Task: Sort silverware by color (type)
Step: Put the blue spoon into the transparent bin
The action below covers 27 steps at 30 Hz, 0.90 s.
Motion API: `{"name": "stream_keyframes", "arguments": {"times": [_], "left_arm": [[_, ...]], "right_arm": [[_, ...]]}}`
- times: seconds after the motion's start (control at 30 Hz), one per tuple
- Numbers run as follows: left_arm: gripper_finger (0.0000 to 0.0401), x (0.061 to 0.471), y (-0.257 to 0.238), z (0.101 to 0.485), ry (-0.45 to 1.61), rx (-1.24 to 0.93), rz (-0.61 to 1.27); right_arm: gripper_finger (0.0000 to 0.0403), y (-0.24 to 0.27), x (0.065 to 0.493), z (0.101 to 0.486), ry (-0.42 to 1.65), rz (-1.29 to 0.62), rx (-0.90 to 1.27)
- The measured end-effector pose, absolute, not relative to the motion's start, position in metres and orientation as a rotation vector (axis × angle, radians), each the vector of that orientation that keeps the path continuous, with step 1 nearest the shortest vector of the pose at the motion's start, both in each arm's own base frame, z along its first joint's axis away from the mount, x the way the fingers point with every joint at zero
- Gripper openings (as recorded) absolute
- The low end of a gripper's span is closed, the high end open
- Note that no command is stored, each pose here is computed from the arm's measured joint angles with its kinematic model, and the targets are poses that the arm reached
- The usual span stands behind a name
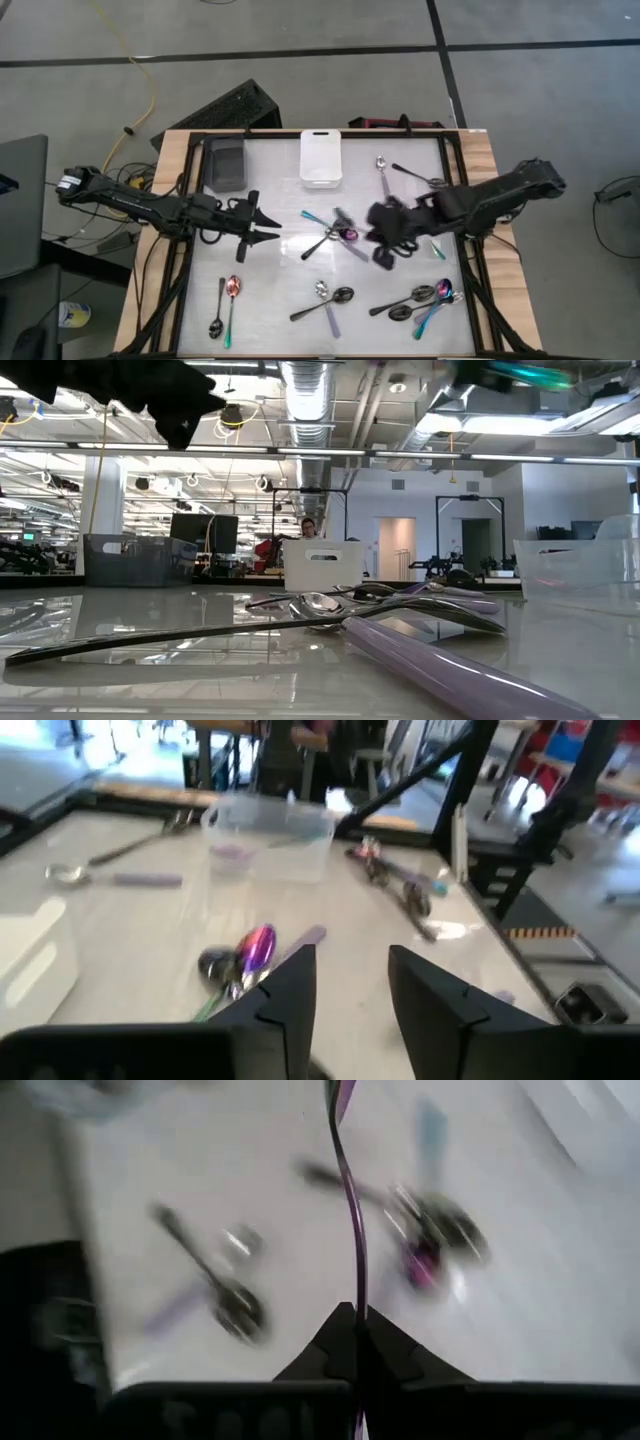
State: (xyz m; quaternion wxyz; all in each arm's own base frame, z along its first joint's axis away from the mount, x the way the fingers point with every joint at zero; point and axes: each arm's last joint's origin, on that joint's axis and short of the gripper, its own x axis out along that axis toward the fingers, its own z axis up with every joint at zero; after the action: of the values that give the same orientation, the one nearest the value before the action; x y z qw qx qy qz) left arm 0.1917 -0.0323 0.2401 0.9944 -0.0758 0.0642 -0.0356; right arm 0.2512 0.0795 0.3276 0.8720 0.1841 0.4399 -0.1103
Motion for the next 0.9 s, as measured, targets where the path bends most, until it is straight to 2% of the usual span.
{"name": "stream_keyframes", "arguments": {"times": [0.2, 0.3, 0.47, 0.9], "left_arm": [[0.0119, 0.191, -0.032, 0.236, 0.174, -0.161, -0.058], [0.0119, 0.191, -0.033, 0.236, 0.174, -0.164, -0.075], [0.0119, 0.191, -0.033, 0.236, 0.175, -0.164, -0.076], [0.0119, 0.191, -0.032, 0.238, 0.149, -0.184, -0.048]], "right_arm": [[0.0020, 0.070, 0.187, 0.316, 1.245, -0.700, 0.486], [0.0020, 0.067, 0.168, 0.305, 1.285, -0.868, 0.573], [0.0020, 0.066, 0.156, 0.272, 1.275, -0.914, 0.696], [0.0020, 0.056, 0.152, 0.216, 1.335, -0.973, 0.731]]}}
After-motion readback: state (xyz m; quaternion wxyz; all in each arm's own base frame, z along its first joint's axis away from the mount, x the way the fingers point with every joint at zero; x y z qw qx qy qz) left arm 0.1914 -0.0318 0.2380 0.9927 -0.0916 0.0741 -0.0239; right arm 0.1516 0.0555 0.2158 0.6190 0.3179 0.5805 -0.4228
